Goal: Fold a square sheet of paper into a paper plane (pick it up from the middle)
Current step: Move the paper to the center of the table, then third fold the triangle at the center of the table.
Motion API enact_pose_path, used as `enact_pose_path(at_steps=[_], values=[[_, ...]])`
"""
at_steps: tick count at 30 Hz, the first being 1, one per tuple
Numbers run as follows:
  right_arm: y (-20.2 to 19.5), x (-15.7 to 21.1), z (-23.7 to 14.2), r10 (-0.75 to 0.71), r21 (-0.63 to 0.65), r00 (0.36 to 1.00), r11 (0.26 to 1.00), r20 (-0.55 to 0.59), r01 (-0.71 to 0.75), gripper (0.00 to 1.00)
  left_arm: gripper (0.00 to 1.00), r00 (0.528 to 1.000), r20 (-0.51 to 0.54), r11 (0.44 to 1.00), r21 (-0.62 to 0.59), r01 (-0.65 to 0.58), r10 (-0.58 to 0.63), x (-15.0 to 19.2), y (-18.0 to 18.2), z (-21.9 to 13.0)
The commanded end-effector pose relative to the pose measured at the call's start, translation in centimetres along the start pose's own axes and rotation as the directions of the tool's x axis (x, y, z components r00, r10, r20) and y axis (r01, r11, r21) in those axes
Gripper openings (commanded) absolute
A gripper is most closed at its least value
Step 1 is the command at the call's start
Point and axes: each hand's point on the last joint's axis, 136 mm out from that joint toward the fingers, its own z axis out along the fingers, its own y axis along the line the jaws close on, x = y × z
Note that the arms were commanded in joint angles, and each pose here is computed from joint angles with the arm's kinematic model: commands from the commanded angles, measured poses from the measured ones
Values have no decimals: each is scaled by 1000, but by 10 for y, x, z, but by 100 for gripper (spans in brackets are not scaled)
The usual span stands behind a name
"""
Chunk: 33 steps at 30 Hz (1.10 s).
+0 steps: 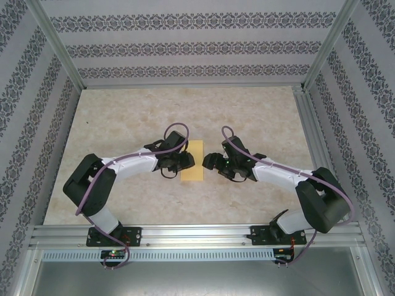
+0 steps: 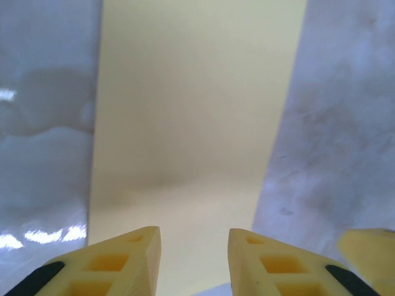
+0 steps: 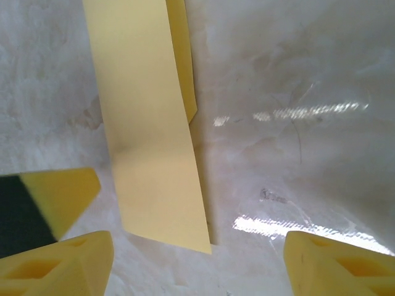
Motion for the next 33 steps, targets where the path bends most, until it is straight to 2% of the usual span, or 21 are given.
enact_pose_path(at_steps=[1,13,28,33], values=[[14,7,6,41,-67,999,997,-34,-43,72,31,999,-5,999,24,-42,42,-13,-5,-4],[18,30,32,67,-21,990,997,-121,-70,63,29,998,-64,1000,-14,-17,16,-23,19,30],[27,36,40,84,-48,986,995,-141,-92,58,30,994,-103,996,-91,23,-32,-9,45,43],[35,39,44,91,-104,982,989,-164,-109,50,30,994,-104,996,-90,25,-35,-9,45,42]])
